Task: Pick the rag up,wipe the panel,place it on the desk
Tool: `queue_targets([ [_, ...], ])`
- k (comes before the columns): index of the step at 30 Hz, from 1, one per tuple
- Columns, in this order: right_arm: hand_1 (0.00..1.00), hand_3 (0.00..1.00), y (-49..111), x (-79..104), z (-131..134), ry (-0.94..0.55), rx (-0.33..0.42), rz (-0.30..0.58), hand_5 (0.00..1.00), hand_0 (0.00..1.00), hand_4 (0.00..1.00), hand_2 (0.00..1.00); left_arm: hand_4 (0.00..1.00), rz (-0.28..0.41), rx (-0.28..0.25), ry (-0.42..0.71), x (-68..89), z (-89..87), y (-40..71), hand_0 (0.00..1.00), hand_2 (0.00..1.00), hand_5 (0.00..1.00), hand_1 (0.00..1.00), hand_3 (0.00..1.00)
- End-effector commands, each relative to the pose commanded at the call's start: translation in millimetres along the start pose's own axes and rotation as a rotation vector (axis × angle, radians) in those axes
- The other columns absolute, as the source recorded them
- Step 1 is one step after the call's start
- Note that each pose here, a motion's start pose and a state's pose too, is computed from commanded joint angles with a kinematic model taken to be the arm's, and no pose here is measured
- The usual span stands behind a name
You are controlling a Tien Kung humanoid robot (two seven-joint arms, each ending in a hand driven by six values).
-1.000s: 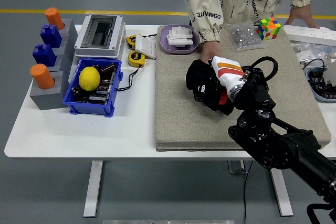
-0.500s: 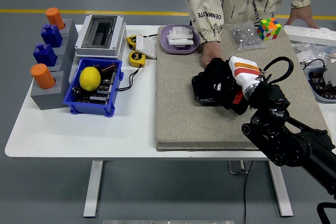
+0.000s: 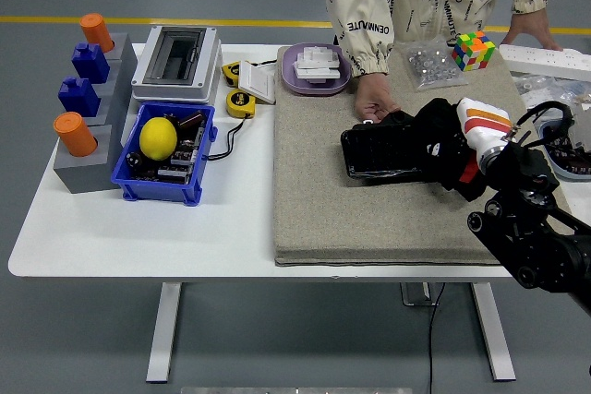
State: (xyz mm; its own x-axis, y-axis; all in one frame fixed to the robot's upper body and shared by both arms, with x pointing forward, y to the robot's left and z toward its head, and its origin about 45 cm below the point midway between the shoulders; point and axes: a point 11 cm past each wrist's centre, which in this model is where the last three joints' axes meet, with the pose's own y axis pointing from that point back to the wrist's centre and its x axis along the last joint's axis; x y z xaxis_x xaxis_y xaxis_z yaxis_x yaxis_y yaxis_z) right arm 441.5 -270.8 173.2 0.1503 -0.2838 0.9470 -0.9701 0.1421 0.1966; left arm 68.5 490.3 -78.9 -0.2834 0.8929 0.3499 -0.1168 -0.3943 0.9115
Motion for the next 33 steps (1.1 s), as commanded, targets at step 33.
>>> queue_targets([
  [33, 0.289, 0.406, -4.8, 6.1, -6.5, -0.068, -0.029, 0.020, 0.088, 0.244, 0.945, 0.345, 0.633, -0.003, -0.005, 0.001, -1.3, 2.6, 0.1, 0.605, 0.635, 0.442, 0.636, 0.560],
])
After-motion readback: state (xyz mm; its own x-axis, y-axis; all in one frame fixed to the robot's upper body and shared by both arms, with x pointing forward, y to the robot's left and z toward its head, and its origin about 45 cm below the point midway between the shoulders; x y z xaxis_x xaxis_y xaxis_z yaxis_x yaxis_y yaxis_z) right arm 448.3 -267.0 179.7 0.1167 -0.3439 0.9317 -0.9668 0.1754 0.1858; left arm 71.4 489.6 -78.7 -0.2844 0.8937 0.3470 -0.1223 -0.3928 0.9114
